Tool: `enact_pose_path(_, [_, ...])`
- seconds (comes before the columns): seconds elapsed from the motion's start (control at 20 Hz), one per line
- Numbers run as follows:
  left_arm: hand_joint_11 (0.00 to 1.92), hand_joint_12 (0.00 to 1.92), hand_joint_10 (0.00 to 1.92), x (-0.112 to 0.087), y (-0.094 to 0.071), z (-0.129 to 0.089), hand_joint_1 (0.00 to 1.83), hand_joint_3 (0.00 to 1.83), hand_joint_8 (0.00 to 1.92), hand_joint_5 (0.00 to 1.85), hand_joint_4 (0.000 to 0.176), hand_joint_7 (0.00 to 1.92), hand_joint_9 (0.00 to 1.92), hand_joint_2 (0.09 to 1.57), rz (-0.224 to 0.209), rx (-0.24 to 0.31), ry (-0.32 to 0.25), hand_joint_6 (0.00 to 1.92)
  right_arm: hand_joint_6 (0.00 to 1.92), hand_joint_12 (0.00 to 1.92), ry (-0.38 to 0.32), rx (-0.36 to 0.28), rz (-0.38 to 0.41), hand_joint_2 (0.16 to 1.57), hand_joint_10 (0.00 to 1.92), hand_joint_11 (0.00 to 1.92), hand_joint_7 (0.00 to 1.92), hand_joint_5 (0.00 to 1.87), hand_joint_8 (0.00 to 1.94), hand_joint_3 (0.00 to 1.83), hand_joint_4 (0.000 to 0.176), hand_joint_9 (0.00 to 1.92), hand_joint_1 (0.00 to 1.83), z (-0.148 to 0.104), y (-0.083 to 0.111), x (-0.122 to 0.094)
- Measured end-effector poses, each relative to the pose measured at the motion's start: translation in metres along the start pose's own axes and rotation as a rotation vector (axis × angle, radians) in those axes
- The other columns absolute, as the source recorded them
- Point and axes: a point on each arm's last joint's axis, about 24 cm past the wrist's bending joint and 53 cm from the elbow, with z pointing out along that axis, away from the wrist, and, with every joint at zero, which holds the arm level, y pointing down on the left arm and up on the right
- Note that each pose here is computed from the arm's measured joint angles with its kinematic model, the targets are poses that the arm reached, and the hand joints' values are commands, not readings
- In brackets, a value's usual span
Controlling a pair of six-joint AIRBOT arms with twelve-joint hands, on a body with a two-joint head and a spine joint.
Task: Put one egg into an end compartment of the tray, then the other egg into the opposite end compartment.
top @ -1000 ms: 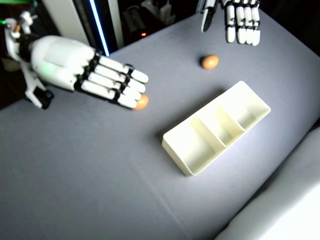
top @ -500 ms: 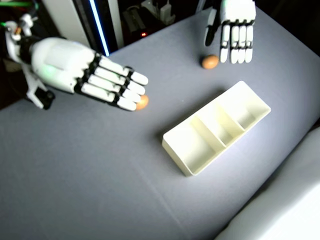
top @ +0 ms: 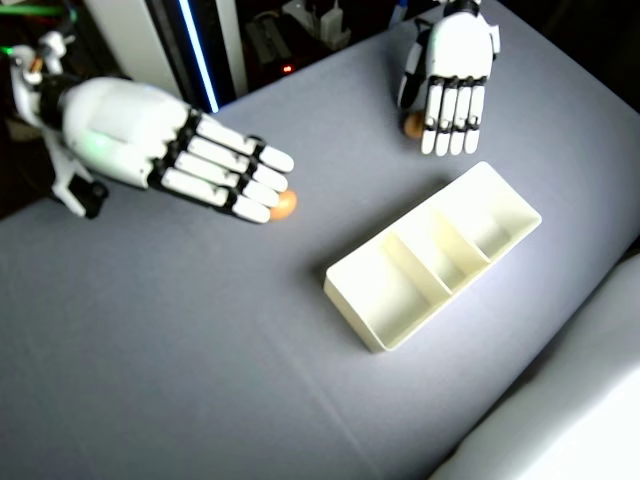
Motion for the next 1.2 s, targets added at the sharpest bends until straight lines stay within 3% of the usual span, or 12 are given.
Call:
enact_pose_path(0.05, [0.1,1.85,1.23,0.002,0.002,0.003,1.01,0.01,0.6,0.61,0.0,0.73,0.48,1.12,-0.016,-0.001,-0.001,0.28,0.0,0.0,-0.001,0.002,0.0,1.31,0.0,0.0,0.0,0.0,0.0,0.03,0.0,0.0,0.34,0.0,-0.001,0.0])
enact_pose_path(0.1, [1.07,1.92,1.83,0.001,0.001,0.005,1.16,0.0,1.78,0.93,0.0,1.22,1.29,1.14,-0.028,0.004,-0.008,1.02,0.0,0.0,-0.002,0.002,0.002,1.31,0.0,0.0,0.0,0.0,0.0,0.02,0.0,0.0,0.33,0.0,-0.001,-0.001])
enact_pose_path(0.15, [1.07,1.92,1.83,-0.001,0.0,0.007,1.16,0.0,1.78,0.93,0.0,1.22,1.29,1.14,-0.036,0.008,-0.014,1.02,0.0,0.0,-0.002,0.004,0.004,1.31,0.0,0.0,0.0,0.0,0.0,0.02,0.0,0.0,0.33,0.0,-0.001,-0.001])
enact_pose_path(0.2, [1.49,1.92,1.9,-0.003,-0.002,0.008,1.16,0.0,1.89,0.98,0.0,1.39,1.51,1.12,-0.038,0.014,-0.023,0.98,0.0,0.0,-0.003,0.002,0.005,1.32,0.0,0.0,0.0,0.0,0.0,0.02,0.0,0.0,0.33,0.0,-0.001,-0.001])
enact_pose_path(0.25, [1.62,1.92,1.92,-0.003,-0.003,0.007,1.15,0.0,1.92,0.93,0.0,1.42,1.56,1.14,-0.053,0.018,-0.026,1.07,0.0,0.0,-0.002,0.004,0.006,1.31,0.0,0.0,0.0,0.0,0.0,0.02,0.0,0.0,0.32,-0.001,-0.002,-0.001])
enact_pose_path(0.4, [1.35,1.92,1.92,-0.009,-0.014,-0.001,1.14,0.0,1.92,0.91,0.0,1.28,1.39,1.15,-0.043,0.047,-0.039,1.11,0.0,0.0,0.006,0.017,0.013,1.32,0.0,0.0,0.0,0.0,0.0,0.02,0.0,0.0,0.3,-0.002,-0.006,0.001])
enact_pose_path(0.55, [1.13,1.92,1.92,-0.045,-0.028,-0.015,1.13,0.0,1.92,0.92,0.0,1.22,1.26,1.15,-0.037,0.101,-0.155,1.09,0.0,0.0,0.0,0.016,0.02,1.34,0.0,0.0,0.0,0.0,0.0,0.02,0.0,0.0,0.27,-0.002,-0.005,0.0])
enact_pose_path(0.75, [1.12,1.92,1.92,-0.07,-0.041,-0.02,1.15,0.0,1.92,0.95,0.0,1.18,1.26,1.13,-0.028,0.157,-0.247,1.04,0.0,0.0,-0.004,0.019,0.023,1.35,0.0,0.0,0.0,0.0,0.0,0.02,0.0,0.0,0.25,-0.002,-0.006,-0.001])
enact_pose_path(0.85, [1.54,1.92,1.92,-0.094,-0.045,-0.016,1.14,0.0,1.92,0.93,0.0,1.21,1.44,1.14,-0.016,0.165,-0.31,1.07,0.0,0.0,-0.006,0.022,0.025,1.35,0.0,0.0,0.0,0.0,0.0,0.02,0.0,0.0,0.25,-0.002,-0.007,-0.002])
enact_pose_path(0.95, [1.56,1.92,1.92,-0.122,-0.043,-0.008,1.13,0.0,1.92,0.93,0.0,1.23,1.45,1.14,-0.039,0.166,-0.391,1.07,0.0,0.0,-0.006,0.029,0.032,1.35,0.0,0.0,0.0,0.0,0.0,0.02,0.0,0.0,0.26,-0.004,-0.008,-0.001])
enact_pose_path(1.15, [1.47,1.92,1.92,-0.155,-0.035,0.012,1.13,0.0,1.76,0.88,0.0,1.13,1.33,1.16,-0.057,0.126,-0.45,1.15,0.0,0.0,0.003,0.035,0.043,1.36,0.0,0.0,0.0,0.0,0.0,0.02,0.0,0.0,0.22,-0.004,-0.01,0.004])
enact_pose_path(1.2, [1.27,1.92,1.92,-0.161,-0.032,0.02,1.2,0.01,1.45,0.81,0.0,0.87,1.11,1.19,-0.049,0.113,-0.453,1.24,0.0,0.0,0.002,0.034,0.042,1.36,0.0,0.0,0.0,0.0,0.0,0.02,0.0,0.0,0.2,-0.004,-0.009,0.004])
